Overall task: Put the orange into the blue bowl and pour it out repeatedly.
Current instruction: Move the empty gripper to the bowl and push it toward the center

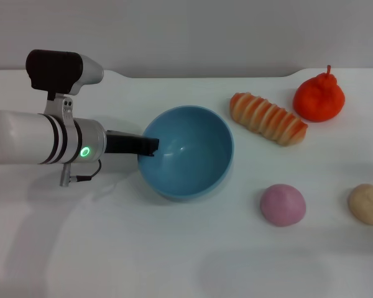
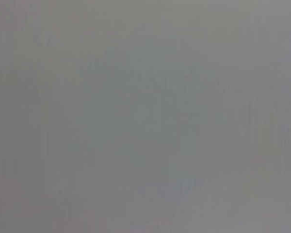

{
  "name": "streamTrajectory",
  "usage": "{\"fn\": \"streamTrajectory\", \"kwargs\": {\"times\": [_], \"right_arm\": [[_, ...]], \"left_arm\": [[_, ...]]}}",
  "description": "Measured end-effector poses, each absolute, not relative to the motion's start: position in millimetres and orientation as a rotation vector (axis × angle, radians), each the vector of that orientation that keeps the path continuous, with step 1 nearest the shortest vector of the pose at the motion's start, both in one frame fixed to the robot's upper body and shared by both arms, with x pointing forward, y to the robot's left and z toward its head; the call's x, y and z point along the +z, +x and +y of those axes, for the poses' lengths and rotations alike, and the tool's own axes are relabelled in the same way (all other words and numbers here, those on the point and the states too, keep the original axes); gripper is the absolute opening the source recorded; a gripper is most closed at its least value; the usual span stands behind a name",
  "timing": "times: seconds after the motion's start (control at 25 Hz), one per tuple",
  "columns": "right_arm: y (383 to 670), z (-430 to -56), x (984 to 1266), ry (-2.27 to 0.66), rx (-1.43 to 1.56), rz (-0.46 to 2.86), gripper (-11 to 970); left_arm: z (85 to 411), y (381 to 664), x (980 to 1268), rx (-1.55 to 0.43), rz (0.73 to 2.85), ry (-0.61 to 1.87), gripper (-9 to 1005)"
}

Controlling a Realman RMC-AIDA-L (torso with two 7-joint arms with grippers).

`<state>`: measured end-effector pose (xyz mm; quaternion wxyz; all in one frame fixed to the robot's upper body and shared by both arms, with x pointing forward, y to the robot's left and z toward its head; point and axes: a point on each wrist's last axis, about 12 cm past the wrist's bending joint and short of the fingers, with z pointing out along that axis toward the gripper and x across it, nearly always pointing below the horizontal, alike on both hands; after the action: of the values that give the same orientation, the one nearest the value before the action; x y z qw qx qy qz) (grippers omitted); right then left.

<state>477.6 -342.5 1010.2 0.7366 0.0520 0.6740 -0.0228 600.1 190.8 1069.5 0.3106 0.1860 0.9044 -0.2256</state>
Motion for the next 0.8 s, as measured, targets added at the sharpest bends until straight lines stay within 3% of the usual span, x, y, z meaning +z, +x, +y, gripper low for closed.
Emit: {"fn": "streamTrajectory", "kwargs": {"times": [0.16,0.52,0.8], "right_arm": [[477.9,-343.0,1008.7,0.122,-0.047,1.494,730],[487.3,-344.4,1011.1,0.126,-0.004,1.505,729],[525.2,-349.4,1023.4,0.056,0.033,1.556,729]], "left_arm": [[190.4,603.2,1075.2,-0.583,2.368,0.509,-2],[185.6,634.1,1129.9,-0.379,2.373,0.690,-3],[188.5,643.1,1141.0,-0.125,2.492,0.701,-2]]}}
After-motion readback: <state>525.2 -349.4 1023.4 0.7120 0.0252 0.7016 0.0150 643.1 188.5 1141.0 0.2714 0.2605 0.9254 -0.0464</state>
